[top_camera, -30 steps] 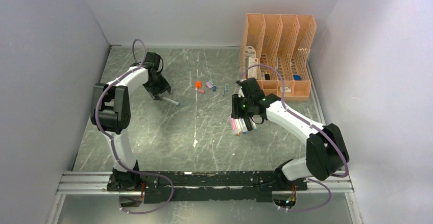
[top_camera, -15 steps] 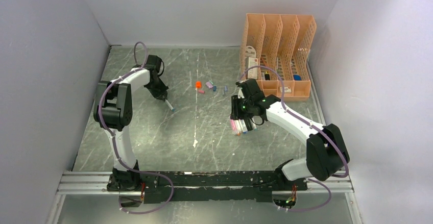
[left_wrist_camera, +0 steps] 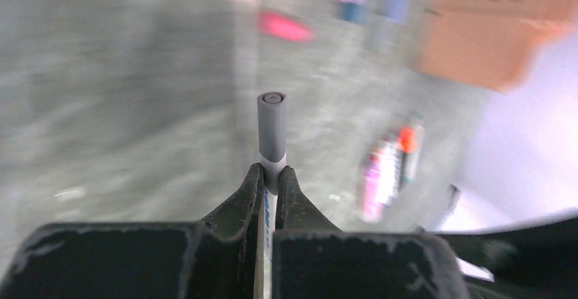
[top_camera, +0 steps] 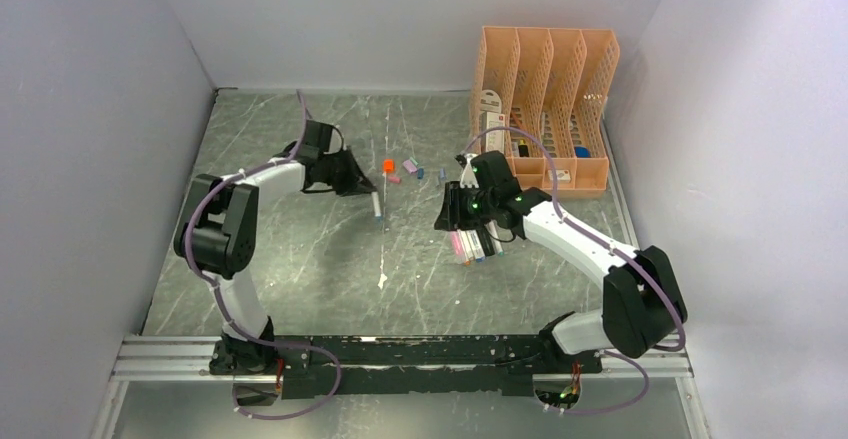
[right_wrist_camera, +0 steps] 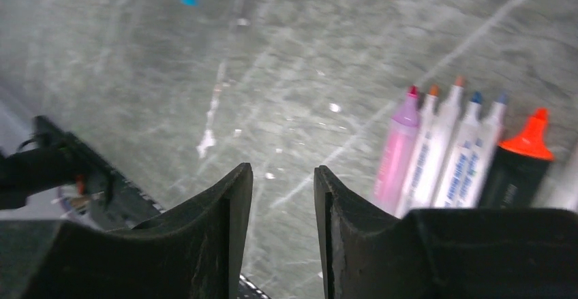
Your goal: Open the pen caps
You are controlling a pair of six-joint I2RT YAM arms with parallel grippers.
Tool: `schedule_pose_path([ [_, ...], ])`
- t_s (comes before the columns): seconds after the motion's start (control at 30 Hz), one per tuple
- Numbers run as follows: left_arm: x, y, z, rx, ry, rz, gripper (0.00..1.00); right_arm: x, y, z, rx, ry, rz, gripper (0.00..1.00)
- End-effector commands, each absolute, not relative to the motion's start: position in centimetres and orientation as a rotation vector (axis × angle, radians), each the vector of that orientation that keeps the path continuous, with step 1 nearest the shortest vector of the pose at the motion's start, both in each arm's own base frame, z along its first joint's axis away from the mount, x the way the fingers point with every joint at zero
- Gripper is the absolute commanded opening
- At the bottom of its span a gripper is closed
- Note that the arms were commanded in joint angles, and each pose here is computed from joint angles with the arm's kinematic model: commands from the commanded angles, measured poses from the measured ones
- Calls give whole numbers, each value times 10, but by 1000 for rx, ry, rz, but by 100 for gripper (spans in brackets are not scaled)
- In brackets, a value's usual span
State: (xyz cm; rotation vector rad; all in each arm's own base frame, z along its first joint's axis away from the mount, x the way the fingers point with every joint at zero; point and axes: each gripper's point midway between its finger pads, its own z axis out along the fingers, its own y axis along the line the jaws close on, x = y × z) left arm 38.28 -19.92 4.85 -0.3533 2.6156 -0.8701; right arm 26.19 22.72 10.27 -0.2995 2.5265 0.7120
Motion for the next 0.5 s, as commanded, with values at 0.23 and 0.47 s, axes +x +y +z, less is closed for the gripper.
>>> schedule_pose_path([
  [0.23, 329, -332, 203, 137, 2086, -1593, 7, 261, 273, 158, -260, 2286, 1114, 54],
  [0.47, 304, -353, 215, 214, 2043, -1622, 7, 269, 274, 169, -202, 2224, 1126, 55],
])
